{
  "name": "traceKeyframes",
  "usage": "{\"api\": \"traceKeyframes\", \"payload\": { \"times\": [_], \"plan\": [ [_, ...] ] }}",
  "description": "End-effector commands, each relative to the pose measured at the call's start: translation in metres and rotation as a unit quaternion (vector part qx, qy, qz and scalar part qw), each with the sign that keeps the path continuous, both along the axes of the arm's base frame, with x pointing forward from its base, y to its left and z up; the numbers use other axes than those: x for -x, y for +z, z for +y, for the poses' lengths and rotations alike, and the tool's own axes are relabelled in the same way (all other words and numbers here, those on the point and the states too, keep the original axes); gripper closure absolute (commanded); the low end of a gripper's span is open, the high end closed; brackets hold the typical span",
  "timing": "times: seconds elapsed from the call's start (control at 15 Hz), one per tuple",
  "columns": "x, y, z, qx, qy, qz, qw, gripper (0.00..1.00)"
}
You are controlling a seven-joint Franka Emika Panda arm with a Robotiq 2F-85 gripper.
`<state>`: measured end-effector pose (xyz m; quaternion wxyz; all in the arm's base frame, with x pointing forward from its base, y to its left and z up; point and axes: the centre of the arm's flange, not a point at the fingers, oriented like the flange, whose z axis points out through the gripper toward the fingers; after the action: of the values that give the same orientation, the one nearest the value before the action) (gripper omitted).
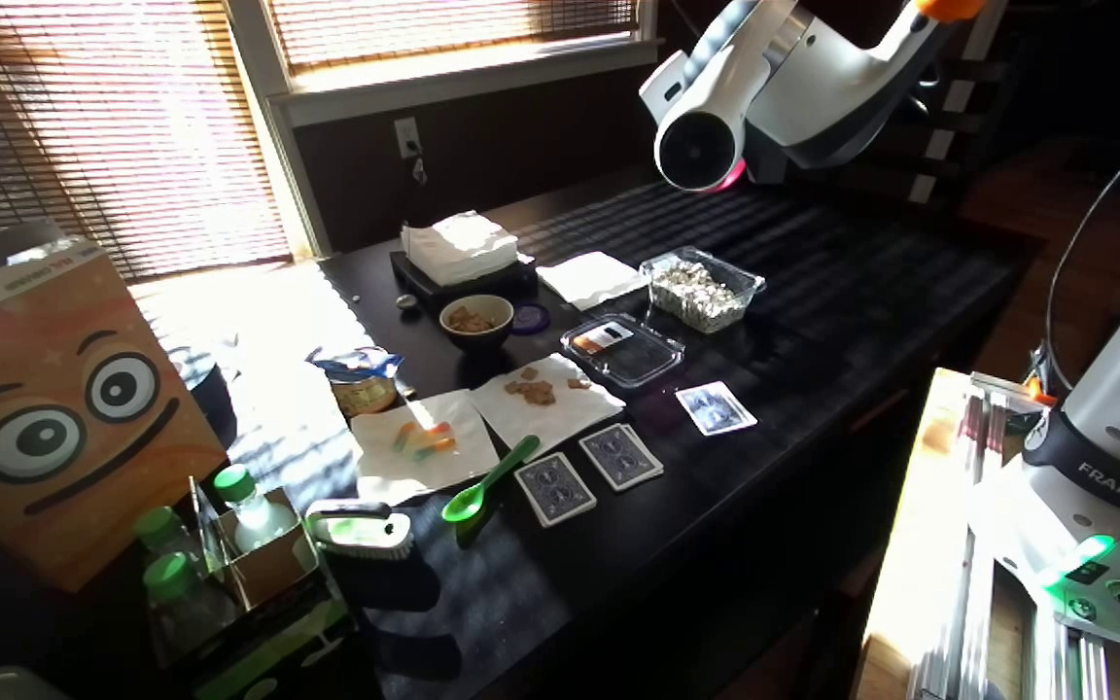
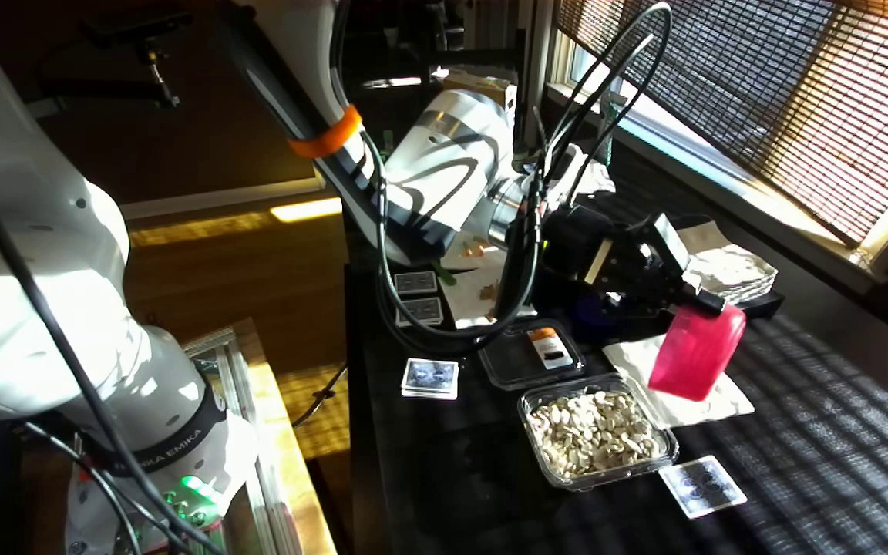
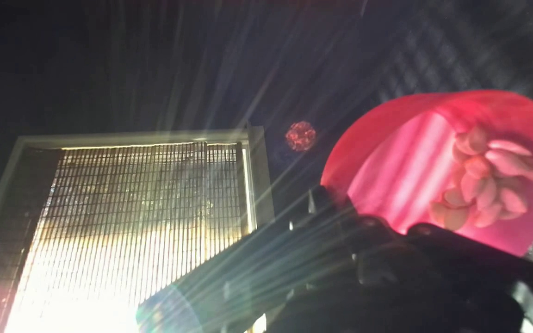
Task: Pour the contents in the pink bowl into the clear container.
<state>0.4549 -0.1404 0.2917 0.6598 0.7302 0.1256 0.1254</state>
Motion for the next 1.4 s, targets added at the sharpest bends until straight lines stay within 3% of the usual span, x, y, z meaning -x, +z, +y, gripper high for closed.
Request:
{"api": "traceKeyframes", "payload": {
  "times": [0.0, 0.6, 1.33],
  "plan": [
    [0.007, 0.000, 0.003, 0.023, 0.016, -0.004, 0.9996, 0.99],
    [0.008, -0.003, 0.001, -0.005, 0.023, 0.006, 0.9997, 0.99],
    [0.007, -0.007, -0.029, -0.135, -0.015, 0.011, 0.9907, 0.99]
  ]
}}
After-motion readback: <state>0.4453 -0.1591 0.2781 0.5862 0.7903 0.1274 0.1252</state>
